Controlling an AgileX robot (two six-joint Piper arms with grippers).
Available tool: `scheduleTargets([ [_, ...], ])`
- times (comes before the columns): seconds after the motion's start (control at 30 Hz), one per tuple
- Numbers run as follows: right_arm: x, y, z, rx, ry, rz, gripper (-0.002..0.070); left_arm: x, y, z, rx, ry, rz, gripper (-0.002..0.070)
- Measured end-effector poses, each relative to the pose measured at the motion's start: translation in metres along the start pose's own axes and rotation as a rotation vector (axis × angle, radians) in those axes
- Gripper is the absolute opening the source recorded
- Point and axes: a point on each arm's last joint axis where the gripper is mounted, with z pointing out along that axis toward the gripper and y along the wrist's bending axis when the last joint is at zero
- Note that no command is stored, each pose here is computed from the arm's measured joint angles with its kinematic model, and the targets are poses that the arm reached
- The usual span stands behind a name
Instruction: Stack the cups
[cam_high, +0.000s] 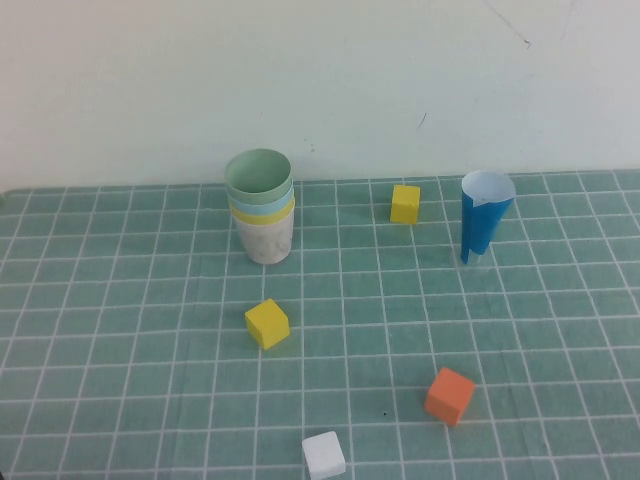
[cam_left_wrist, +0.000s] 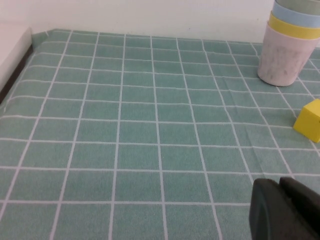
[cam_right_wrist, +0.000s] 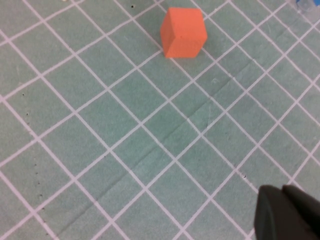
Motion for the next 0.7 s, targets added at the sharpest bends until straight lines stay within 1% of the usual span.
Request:
scheduleTargets([
  [0.53,0.000,0.000,-0.001,0.003,-0.010,0.001,-0.0001,0.000,0.000,0.000,0.000,0.000,0.002,-0.0001],
  [0.63,0.002,-0.002,-0.009,0.038,-0.053,-0.004,-0.0001,0.000,0.000,0.000,0.000,0.000,0.002,-0.0001],
  [0.7,0.006,-0.005,-0.016,0.097,-0.085,0.015,-0.0001,0.000,0.000,0.000,0.000,0.000,0.002,-0.0001],
])
